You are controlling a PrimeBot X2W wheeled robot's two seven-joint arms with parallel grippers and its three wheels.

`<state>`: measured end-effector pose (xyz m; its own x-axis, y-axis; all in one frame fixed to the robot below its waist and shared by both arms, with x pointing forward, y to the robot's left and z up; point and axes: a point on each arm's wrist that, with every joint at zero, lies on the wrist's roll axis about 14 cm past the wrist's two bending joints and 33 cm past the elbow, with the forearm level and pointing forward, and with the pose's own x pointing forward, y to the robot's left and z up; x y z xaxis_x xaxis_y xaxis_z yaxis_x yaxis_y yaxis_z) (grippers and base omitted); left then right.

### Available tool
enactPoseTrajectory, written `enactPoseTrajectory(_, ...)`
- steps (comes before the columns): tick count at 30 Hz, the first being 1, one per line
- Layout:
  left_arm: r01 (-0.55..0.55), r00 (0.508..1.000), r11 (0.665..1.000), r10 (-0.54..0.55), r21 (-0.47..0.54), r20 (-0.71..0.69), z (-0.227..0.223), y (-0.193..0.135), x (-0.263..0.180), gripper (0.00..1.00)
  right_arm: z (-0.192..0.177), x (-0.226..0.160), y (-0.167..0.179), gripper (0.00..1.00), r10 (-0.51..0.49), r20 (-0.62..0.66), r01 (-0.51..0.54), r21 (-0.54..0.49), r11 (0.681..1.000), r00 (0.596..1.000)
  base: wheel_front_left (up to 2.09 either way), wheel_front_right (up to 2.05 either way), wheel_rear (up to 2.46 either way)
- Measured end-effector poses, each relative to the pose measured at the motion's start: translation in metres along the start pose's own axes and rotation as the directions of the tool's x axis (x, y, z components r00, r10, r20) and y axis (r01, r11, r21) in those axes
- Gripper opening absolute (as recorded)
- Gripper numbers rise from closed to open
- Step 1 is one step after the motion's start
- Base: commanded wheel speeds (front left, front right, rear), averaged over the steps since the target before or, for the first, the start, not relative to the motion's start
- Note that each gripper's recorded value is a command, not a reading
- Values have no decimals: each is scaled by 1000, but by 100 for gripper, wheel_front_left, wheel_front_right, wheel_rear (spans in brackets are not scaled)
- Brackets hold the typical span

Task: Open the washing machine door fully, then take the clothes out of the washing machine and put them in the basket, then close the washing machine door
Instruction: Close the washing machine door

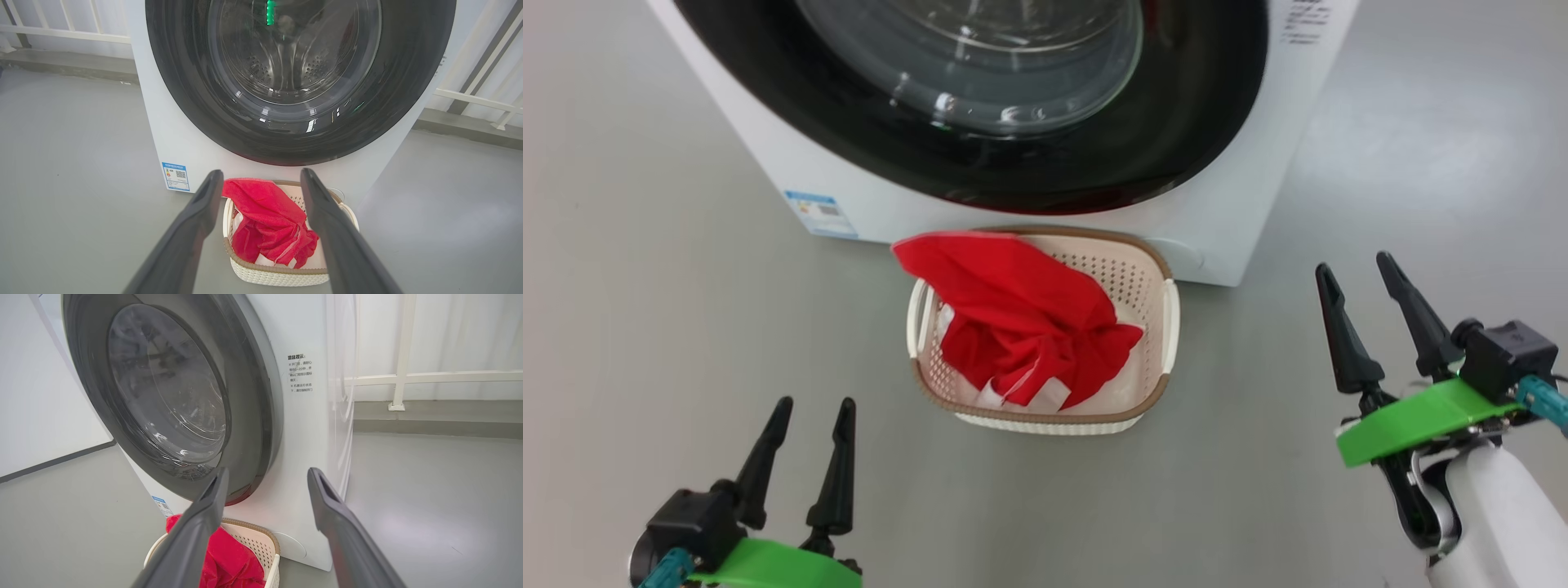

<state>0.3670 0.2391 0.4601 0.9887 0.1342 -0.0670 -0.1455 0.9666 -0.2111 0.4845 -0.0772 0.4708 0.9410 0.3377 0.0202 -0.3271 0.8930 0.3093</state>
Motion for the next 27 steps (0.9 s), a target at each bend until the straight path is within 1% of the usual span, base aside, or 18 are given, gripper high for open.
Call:
enactPoseTrajectory(6,30,1000,1000,-30,0,5,1,-7,-3,100,10,-33,-21,100,-78,17,79,-8,997,997,0,0,0)
enactPoseTrajectory(15,80,997,997,-80,9,10,3,-17,-11,100,13,-82,-42,100,-178,15,178,-11,984,984,0,0,0)
enactPoseTrajectory(24,123,992,992,-123,13,23,7,-28,-17,100,21,-120,-57,100,-257,43,257,-3,966,965,0,0,0)
enactPoseTrajectory(27,132,991,991,-132,14,27,8,-30,-18,100,22,-129,-58,100,-270,47,271,-2,963,962,0,0,0)
